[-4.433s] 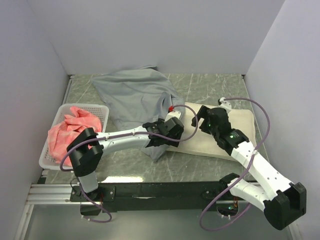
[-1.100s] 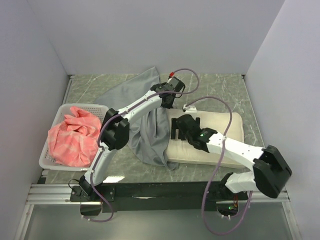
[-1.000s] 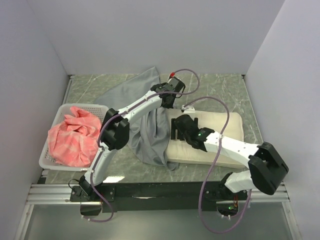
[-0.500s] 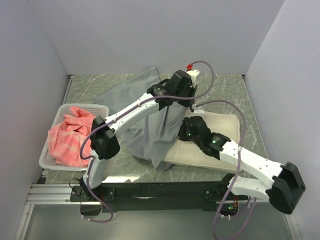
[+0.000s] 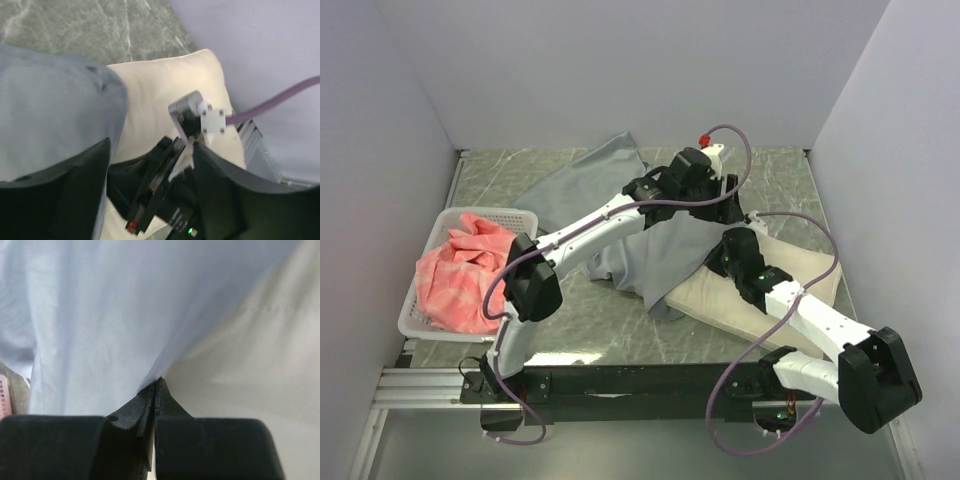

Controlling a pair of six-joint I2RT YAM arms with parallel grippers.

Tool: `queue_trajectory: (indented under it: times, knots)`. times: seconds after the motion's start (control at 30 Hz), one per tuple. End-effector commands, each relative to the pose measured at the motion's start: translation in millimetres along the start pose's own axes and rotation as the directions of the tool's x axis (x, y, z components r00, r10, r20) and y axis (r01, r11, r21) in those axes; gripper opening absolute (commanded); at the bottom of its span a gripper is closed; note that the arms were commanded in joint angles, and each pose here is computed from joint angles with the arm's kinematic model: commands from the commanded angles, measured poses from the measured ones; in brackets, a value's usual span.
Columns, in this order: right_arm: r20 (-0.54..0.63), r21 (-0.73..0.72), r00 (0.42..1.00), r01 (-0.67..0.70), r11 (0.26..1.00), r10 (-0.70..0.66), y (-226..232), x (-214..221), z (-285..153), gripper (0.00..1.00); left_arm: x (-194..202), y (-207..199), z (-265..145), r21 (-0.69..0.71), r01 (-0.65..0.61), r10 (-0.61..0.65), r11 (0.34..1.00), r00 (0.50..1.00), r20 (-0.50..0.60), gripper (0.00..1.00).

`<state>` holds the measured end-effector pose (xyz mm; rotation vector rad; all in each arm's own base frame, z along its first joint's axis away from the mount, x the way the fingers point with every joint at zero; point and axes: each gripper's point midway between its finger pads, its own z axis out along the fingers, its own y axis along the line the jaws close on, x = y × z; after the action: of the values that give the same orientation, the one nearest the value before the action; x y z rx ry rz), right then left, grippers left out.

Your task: Put the pillow into the pillowcase

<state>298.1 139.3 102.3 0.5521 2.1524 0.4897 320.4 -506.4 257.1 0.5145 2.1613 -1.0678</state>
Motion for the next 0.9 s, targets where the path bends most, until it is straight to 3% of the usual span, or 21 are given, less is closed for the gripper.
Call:
queue_trajectory:
  times: [0.0,0.03,0.07,0.13,0.17,0.23,0.27,0.4,0.47,0.57,0.67,0.87]
  knots:
    - [0.069,-0.141,0.994,-0.070,0.988,0.080,41,-36,-3,0.00,-44,-15,-58,-0.072,0.028,-0.016,0.997,0.985,0.170,0.83]
    - [0.067,-0.140,0.994,-0.073,0.987,0.083,42,-37,-2,0.00,-44,-8,-68,-0.116,0.059,-0.036,0.992,0.981,0.191,0.85]
    - [0.067,-0.139,0.993,-0.083,0.987,0.093,41,-39,-2,0.00,-29,24,-72,-0.241,0.097,-0.047,0.966,0.978,0.203,0.85]
    - [0.070,-0.147,0.992,-0.094,0.985,0.105,44,-43,-4,0.00,-31,20,-112,-0.246,0.140,-0.062,0.959,0.952,0.300,0.83]
    - [0.068,-0.158,0.992,-0.097,0.983,0.109,46,-45,-5,0.00,3,56,-115,-0.362,0.156,-0.049,0.919,0.957,0.286,0.83]
    - [0.071,-0.158,0.991,-0.100,0.982,0.113,49,-49,-6,0.00,18,55,-149,-0.368,0.194,-0.064,0.909,0.939,0.337,0.78]
    - [0.071,-0.159,0.992,-0.095,0.983,0.108,50,-51,-6,0.00,53,81,-151,-0.442,0.194,-0.059,0.876,0.952,0.302,0.77]
    - [0.073,-0.179,0.992,-0.084,0.980,0.099,60,-59,-10,0.00,127,88,-173,-0.415,0.218,-0.115,0.883,0.959,0.259,0.67]
    - [0.076,-0.184,0.992,-0.081,0.980,0.097,62,-61,-11,0.00,165,96,-165,-0.382,0.229,-0.149,0.895,0.962,0.229,0.64]
    - [0.088,-0.199,0.990,-0.088,0.976,0.107,68,-67,-14,0.00,198,95,-151,-0.326,0.213,-0.164,0.921,0.971,0.171,0.68]
    - [0.089,-0.185,0.990,-0.089,0.979,0.107,67,-68,-14,0.00,203,89,-130,-0.302,0.187,-0.144,0.935,0.977,0.159,0.76]
    - [0.099,-0.179,0.988,-0.097,0.979,0.116,68,-73,-15,0.00,196,98,-93,-0.357,0.185,-0.110,0.916,0.969,0.221,0.79]
